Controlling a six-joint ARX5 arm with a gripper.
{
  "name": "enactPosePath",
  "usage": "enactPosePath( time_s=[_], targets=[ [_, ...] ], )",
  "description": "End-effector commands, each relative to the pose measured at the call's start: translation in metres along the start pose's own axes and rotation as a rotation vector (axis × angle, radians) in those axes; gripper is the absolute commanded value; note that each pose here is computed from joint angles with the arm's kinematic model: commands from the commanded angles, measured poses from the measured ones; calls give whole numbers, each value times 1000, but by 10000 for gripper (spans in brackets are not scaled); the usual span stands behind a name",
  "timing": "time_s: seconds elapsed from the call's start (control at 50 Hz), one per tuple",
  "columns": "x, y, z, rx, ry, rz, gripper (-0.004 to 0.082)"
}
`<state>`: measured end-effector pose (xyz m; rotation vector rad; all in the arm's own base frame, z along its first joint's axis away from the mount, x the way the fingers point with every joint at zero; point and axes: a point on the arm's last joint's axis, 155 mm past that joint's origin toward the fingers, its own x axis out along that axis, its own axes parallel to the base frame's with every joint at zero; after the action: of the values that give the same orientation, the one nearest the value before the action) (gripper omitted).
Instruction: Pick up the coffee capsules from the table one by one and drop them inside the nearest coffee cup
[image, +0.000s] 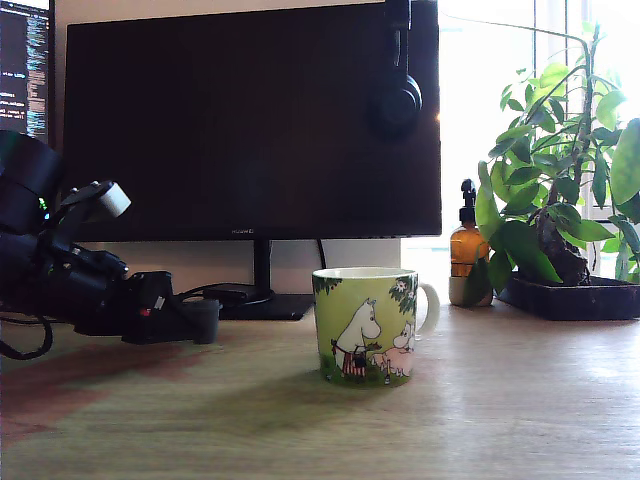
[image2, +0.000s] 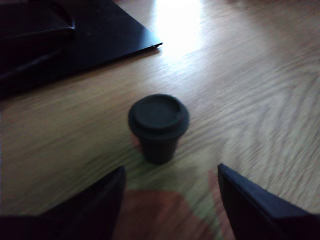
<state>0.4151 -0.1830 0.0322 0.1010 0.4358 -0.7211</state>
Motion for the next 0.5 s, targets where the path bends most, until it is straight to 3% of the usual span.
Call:
enactPosePath(
  time_s=[0.0,0.48],
  targets=[
    [-1,-3,2,24,-8,-4,537],
    [7,-8,9,48,-30,-16,536]
  ],
)
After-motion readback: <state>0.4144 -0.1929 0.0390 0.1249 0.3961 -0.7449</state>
